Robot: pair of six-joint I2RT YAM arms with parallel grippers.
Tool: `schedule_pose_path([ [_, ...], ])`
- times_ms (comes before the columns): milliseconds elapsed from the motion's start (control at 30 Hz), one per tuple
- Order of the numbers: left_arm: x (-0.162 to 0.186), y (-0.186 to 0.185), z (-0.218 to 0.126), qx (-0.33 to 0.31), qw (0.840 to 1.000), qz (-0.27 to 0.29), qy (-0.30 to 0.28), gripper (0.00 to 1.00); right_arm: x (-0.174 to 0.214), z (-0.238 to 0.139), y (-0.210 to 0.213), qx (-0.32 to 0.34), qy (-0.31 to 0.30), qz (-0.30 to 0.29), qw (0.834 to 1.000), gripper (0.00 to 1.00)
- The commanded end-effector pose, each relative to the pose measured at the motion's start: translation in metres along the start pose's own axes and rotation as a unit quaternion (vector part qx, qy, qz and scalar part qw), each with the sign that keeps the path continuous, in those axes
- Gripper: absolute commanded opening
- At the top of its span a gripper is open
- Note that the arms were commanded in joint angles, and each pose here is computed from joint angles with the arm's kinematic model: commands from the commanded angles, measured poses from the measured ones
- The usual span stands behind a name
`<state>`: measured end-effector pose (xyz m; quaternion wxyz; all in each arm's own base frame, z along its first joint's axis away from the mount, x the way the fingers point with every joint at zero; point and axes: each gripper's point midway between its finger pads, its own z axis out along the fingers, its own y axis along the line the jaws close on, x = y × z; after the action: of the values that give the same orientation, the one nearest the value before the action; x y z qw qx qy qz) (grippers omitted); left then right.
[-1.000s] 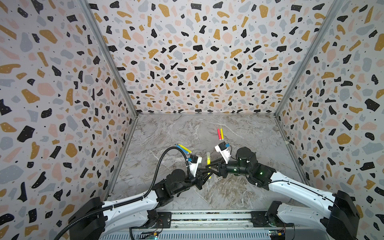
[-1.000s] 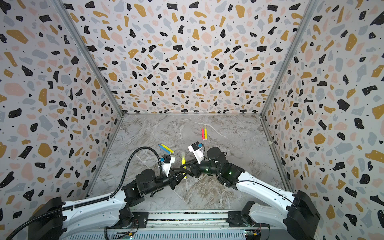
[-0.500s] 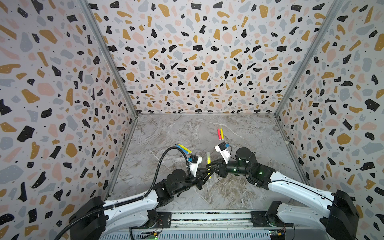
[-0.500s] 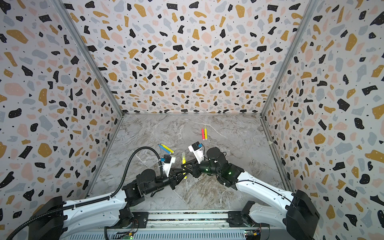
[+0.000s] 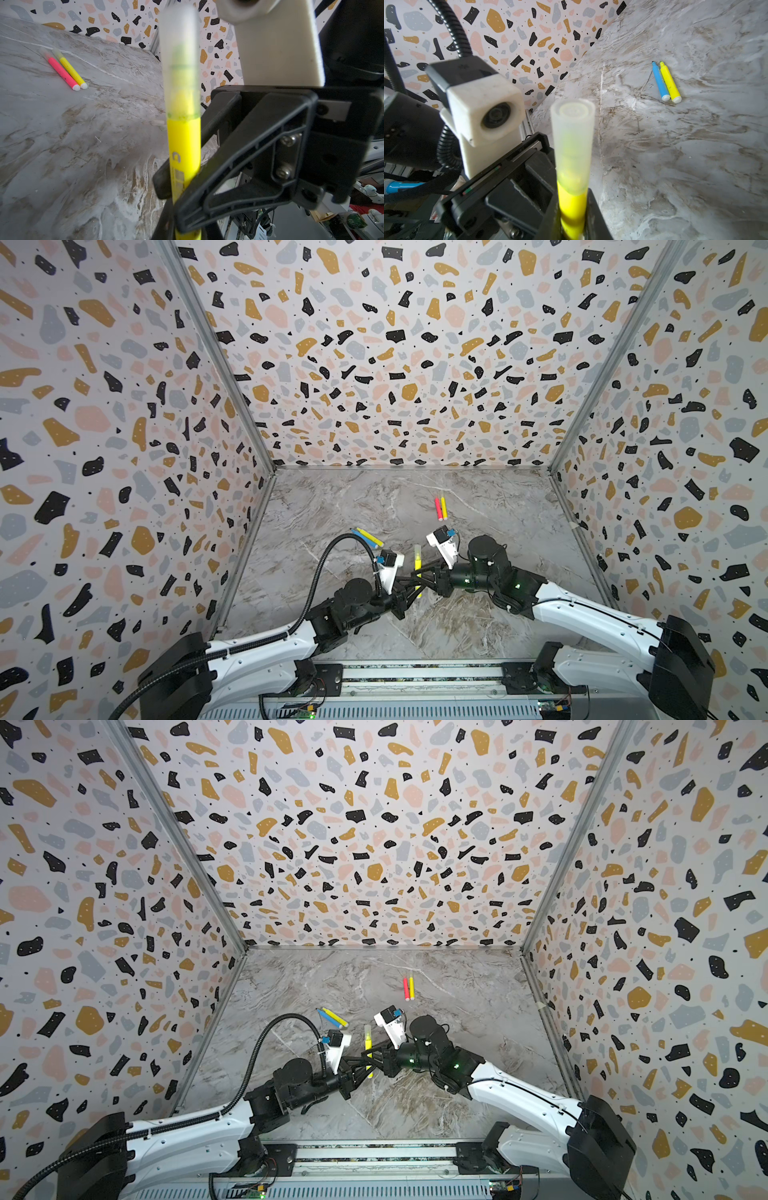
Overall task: Insert the pens into the pen caps
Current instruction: 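Grasp the capped highlighter with the right gripper beside the left gripper, then carry the capped highlighter to the bundle with the right gripper while the left opens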
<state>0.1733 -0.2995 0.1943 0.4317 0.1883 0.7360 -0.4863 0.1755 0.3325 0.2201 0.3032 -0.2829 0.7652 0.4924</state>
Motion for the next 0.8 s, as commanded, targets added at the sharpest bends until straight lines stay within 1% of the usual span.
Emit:
schedule_pose_path([
  [0,-0.03,-0.02,-0.001,0.027,0.998,0.018,-0.047,0.0,0.004,0.0,0.003,-0.003,0.009,0.007,1.0,0.09],
  [67,-0.03,-0.018,-0.001,0.023,0.998,0.018,-0.047,0.0,0.002,0.0,0.003,-0.001,0.007,0.005,1.0,0.06],
  [200,-0.028,-0.015,0.0,0.014,0.999,0.017,-0.043,0.0,0.0,-0.001,0.001,0.006,0.003,0.006,1.0,0.05],
  [233,-0.027,-0.014,0.0,0.011,0.999,0.017,-0.04,0.09,-0.001,-0.001,0.0,0.009,0.003,0.006,1.0,0.04],
  [267,-0.026,-0.012,0.001,0.008,0.999,0.016,-0.037,0.14,-0.002,-0.001,-0.002,0.015,0.002,0.006,1.0,0.04],
  [333,-0.023,-0.008,0.001,-0.001,0.999,0.016,-0.032,0.22,-0.005,-0.002,-0.007,0.03,0.0,0.005,1.0,0.04],
  [400,-0.018,-0.003,0.001,-0.013,0.999,0.016,-0.025,0.26,-0.009,-0.004,-0.014,0.046,-0.001,0.008,0.999,0.04],
  [600,-0.011,0.015,-0.007,-0.054,0.998,0.013,-0.022,0.29,-0.019,-0.01,-0.054,0.102,0.008,0.036,0.994,0.04],
  [767,-0.007,0.035,-0.018,-0.102,0.994,0.002,-0.03,0.3,-0.014,-0.011,-0.099,0.154,0.04,0.07,0.985,0.05],
])
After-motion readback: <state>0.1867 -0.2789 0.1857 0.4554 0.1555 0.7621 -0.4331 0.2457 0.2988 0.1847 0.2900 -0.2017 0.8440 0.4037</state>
